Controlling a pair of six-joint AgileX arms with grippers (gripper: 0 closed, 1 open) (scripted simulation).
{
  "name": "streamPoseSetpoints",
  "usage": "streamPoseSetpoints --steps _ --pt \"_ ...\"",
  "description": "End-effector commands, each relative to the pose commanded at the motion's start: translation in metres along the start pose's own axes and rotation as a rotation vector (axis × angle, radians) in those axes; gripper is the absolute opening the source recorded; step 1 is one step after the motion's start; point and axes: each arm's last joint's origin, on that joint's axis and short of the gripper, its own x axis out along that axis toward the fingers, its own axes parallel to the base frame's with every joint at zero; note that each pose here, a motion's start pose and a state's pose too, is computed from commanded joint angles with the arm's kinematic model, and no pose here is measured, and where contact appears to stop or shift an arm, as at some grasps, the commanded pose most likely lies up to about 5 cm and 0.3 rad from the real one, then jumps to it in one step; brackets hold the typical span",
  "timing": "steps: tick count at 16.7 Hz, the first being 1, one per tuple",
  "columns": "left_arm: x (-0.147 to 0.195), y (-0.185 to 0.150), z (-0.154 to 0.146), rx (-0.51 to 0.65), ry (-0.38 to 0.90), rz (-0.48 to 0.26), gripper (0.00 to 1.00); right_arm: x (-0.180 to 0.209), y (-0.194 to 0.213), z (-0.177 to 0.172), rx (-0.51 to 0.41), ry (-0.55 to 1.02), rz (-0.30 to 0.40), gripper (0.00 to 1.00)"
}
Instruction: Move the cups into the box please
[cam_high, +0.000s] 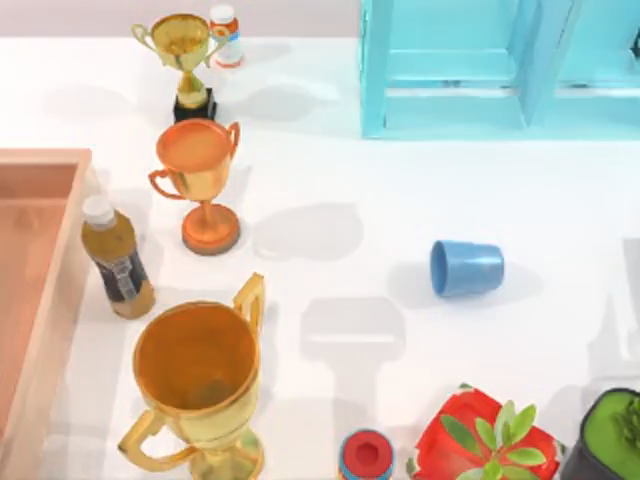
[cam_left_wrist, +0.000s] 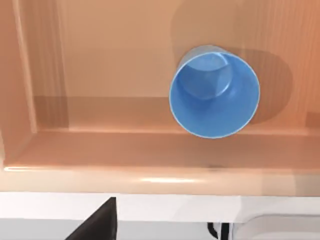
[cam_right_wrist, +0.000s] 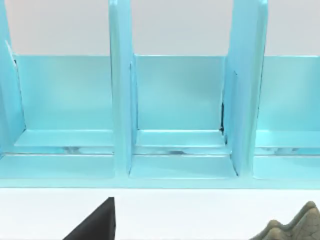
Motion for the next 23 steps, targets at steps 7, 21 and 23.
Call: streamPoseSetpoints --steps 7,21,23 --pt "-0.007 0.0 -0.001 -0.004 -0.005 -0.001 1.0 0.0 0.0 0.0 0.0 0.0 0.0 1.0" --pt "0.057 -0.116 0.118 0.741 -0.688 -0.337 1.0 0.0 0.0 0.0 0.0 0.0 0.0 1.0" --pt "0.077 -0.15 0.133 0.898 -0.811 -0.415 1.0 0.0 0.0 0.0 0.0 0.0 0.0 1.0"
